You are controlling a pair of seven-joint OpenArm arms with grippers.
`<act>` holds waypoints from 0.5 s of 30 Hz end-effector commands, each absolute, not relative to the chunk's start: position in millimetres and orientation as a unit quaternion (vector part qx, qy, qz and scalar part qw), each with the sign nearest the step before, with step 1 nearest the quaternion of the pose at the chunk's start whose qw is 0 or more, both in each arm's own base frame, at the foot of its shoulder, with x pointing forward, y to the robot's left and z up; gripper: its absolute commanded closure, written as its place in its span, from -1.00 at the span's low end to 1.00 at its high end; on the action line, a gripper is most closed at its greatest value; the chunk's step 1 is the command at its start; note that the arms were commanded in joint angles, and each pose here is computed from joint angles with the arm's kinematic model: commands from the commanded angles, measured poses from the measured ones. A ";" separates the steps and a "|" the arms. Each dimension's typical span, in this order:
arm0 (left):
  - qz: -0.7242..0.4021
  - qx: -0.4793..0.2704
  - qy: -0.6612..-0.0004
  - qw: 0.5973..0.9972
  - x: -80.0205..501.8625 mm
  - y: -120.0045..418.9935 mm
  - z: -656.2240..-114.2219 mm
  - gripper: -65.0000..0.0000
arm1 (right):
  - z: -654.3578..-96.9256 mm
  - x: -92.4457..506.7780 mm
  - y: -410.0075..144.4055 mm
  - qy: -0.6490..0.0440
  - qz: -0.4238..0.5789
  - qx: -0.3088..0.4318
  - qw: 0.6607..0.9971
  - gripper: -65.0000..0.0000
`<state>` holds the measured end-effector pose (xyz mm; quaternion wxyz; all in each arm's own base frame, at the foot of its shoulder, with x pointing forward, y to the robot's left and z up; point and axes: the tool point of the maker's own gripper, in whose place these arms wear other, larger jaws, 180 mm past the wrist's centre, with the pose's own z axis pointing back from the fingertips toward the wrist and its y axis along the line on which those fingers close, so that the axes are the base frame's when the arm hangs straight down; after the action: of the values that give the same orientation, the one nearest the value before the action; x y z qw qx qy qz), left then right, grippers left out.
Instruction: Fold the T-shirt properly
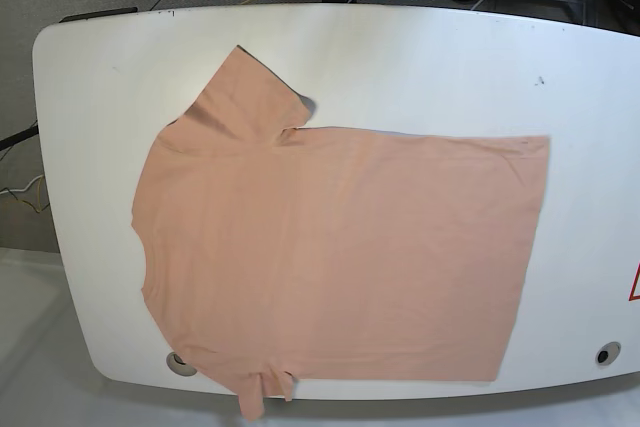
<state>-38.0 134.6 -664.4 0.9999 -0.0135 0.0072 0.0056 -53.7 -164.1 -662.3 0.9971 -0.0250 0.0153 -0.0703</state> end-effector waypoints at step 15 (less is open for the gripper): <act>-0.004 0.003 -0.013 1.000 -67.7 161.1 -655.3 1.00 | -648.7 -81.7 -199.9 -0.034 -0.053 -0.050 0.997 1.00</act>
<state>-61.6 152.5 -657.8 0.9999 -0.0036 -0.0123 -0.0028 -79.7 -192.1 -651.9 0.9970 -0.0453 -0.0233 -0.0587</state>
